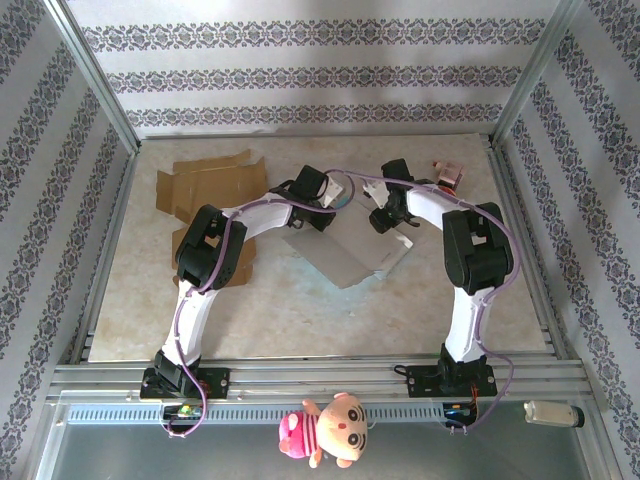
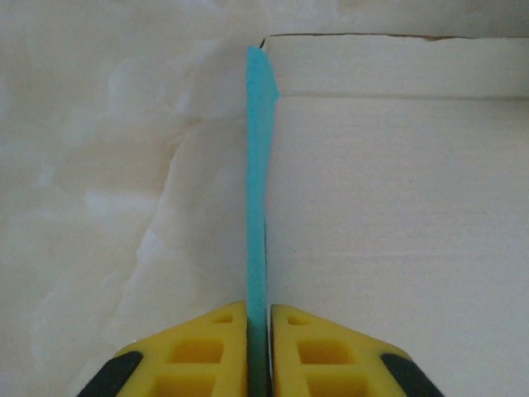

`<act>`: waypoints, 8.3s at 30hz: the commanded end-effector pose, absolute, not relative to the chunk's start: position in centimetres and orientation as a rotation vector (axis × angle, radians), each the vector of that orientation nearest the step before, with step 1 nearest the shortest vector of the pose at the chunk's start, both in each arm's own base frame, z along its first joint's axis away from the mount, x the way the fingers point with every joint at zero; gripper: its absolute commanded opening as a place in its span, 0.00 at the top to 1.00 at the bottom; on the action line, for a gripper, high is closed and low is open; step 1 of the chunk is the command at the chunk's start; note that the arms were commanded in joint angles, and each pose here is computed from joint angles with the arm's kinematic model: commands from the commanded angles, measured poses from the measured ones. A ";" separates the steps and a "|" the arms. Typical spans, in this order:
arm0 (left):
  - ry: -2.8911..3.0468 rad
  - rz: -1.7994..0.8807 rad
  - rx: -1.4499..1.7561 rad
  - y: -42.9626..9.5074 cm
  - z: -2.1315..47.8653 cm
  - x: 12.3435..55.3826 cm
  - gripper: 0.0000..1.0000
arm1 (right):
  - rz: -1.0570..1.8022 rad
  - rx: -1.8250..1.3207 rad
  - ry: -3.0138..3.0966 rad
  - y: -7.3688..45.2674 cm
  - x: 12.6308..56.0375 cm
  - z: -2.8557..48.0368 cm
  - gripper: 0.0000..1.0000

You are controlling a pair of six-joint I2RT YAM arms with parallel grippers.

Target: Fold the paper box

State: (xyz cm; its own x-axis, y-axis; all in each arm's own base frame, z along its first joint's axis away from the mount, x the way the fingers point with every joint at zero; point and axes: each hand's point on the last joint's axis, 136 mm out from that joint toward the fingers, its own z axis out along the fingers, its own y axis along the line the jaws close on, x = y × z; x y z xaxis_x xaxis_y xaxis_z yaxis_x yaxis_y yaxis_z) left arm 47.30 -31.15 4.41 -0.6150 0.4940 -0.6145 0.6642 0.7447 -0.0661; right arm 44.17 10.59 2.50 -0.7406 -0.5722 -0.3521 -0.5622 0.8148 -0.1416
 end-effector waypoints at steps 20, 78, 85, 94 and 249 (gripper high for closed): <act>2.504 -0.548 1.008 -33.3 2.0 48.3 0.85 | -0.007 -0.998 2.562 11.8 43.2 2.7 0.76; 2.037 -0.773 0.149 -19.2 27.8 42.0 0.00 | -0.991 -1.372 1.606 12.0 52.6 19.3 1.00; 2.003 -0.704 0.051 -16.5 29.3 42.0 0.00 | -1.282 -1.258 1.185 15.7 53.8 27.6 1.00; 2.025 -0.670 -0.003 -15.3 27.8 41.9 0.00 | -1.271 -1.238 1.025 21.3 53.8 23.4 1.00; 2.358 -0.743 0.026 -17.6 14.1 53.0 0.32 | 0.464 -0.193 2.715 22.5 41.0 12.5 0.53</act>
